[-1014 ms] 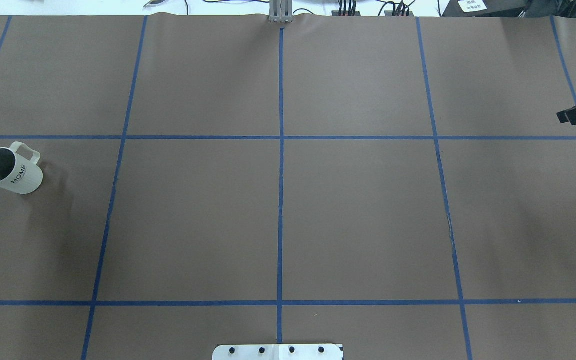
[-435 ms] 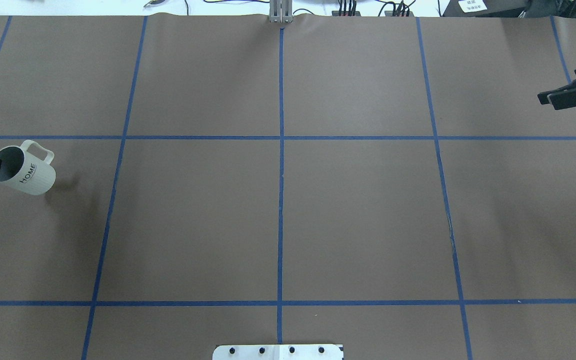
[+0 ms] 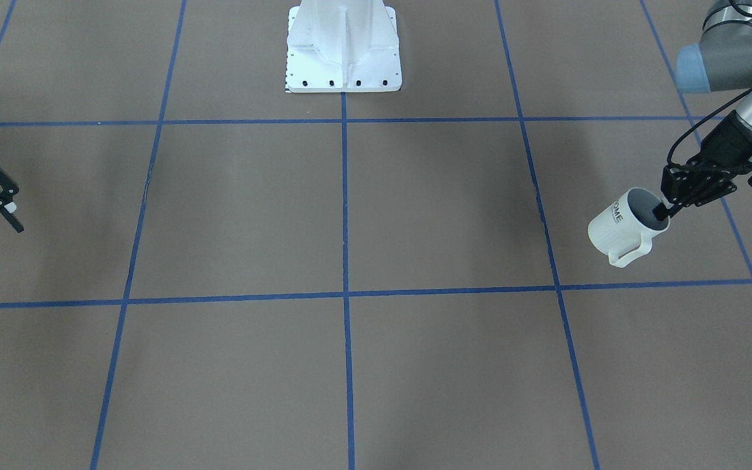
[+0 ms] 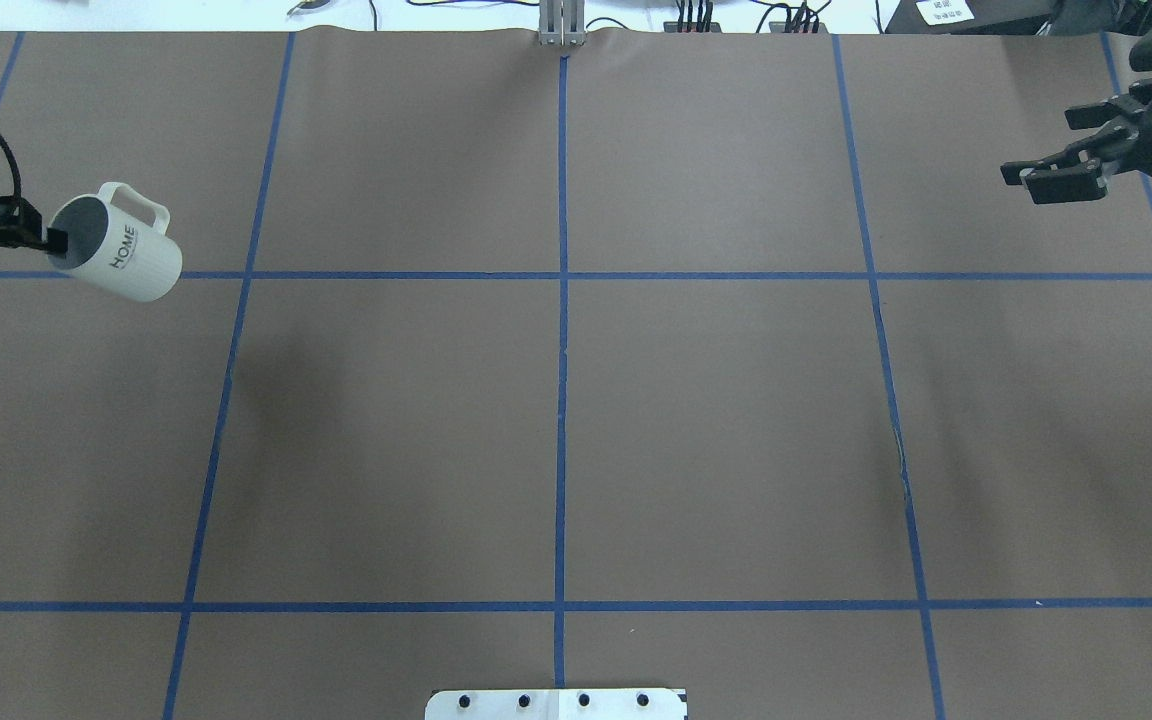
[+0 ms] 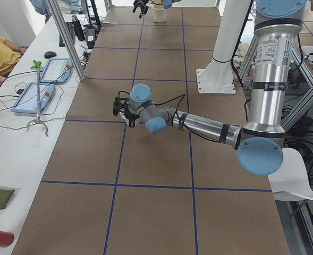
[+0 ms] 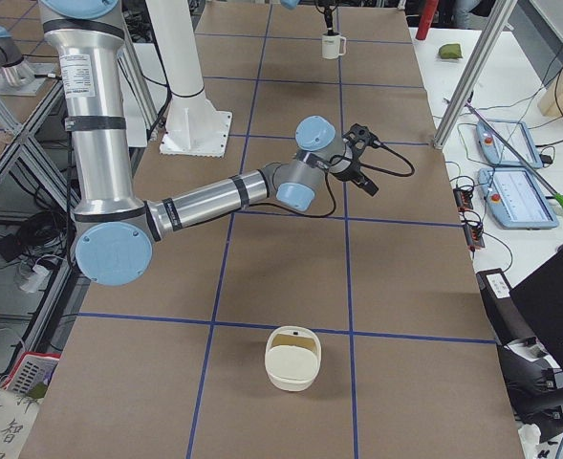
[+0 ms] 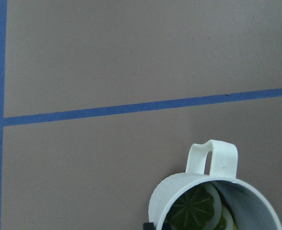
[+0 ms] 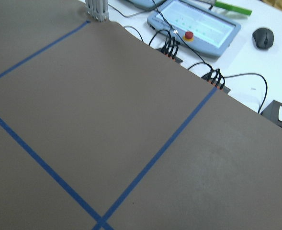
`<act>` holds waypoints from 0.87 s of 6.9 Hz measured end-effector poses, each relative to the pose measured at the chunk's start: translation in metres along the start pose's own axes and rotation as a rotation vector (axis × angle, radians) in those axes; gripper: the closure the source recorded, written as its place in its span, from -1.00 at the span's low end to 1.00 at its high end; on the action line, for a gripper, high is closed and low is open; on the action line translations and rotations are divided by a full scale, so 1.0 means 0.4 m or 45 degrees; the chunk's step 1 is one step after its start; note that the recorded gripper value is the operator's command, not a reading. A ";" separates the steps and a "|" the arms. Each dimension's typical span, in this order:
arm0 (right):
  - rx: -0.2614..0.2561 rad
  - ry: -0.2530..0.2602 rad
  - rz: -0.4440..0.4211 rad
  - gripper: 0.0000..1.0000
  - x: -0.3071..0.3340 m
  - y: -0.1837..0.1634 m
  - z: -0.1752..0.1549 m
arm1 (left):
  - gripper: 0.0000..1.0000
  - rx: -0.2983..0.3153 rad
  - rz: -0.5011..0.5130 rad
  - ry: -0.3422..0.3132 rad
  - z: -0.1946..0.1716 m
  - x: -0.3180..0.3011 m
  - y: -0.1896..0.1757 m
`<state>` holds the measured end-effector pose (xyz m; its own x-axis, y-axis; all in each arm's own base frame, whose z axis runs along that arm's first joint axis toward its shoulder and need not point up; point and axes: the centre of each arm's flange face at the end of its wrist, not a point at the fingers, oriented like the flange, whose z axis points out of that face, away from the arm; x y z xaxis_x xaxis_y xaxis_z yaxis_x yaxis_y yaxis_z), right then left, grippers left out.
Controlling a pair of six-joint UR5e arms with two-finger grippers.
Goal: Left arm hands cup to right arm to dump lemon
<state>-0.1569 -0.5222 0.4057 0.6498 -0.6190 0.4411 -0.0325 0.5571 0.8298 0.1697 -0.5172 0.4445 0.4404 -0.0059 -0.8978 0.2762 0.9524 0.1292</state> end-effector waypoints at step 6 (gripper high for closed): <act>0.388 0.195 -0.144 -0.98 -0.527 -0.248 0.306 | 1.00 -0.017 -0.486 0.199 -0.008 0.708 -0.177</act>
<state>-0.3835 -0.5148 0.2721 0.7680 -0.5641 0.3033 -0.1636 0.2850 0.9445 0.2723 -0.5853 0.1796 0.1728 -0.3141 -0.9336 0.3833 0.8945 -0.2300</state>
